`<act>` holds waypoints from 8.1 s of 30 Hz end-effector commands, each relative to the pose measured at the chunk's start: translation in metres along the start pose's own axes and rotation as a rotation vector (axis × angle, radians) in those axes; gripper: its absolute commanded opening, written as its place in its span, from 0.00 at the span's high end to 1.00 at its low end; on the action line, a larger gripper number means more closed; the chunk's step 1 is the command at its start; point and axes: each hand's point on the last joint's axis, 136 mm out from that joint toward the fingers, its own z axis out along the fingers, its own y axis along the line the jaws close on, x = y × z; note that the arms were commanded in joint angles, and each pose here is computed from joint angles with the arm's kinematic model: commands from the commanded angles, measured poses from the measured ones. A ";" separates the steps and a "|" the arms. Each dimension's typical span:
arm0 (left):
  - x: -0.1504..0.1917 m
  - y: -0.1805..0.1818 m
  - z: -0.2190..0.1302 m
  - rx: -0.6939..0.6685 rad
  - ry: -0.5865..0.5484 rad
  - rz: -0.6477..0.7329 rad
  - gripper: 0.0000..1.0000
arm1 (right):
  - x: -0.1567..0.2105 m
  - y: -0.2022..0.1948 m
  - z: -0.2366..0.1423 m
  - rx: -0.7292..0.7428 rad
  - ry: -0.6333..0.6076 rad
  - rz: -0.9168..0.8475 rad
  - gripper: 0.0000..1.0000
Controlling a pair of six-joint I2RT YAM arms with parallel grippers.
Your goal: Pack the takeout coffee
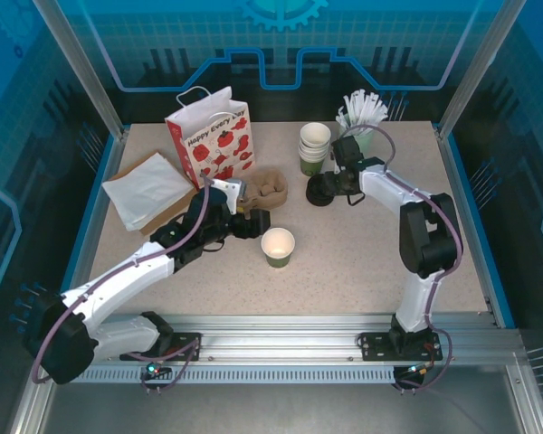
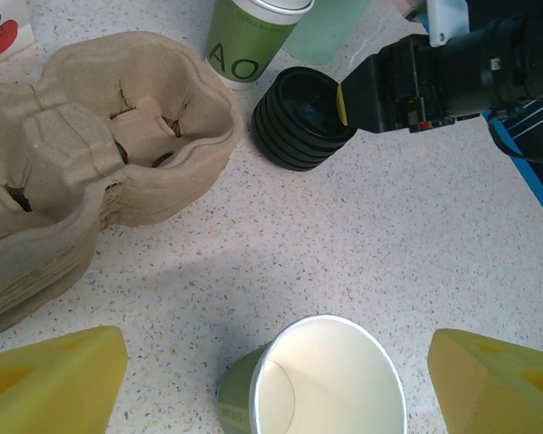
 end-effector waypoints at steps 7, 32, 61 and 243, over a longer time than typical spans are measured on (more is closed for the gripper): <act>-0.011 -0.007 0.003 0.010 -0.023 0.032 0.12 | -0.012 -0.006 0.011 0.036 0.014 -0.011 0.74; -0.008 -0.004 0.003 0.000 -0.019 0.031 0.12 | -0.030 -0.005 -0.025 0.004 -0.034 -0.021 0.83; -0.012 -0.005 -0.009 0.020 -0.074 0.004 0.11 | -0.026 -0.003 0.000 -0.119 -0.078 0.092 0.84; 0.076 -0.041 0.049 -0.192 0.299 0.460 0.35 | 0.093 0.025 -0.230 -0.269 -0.299 -0.163 0.17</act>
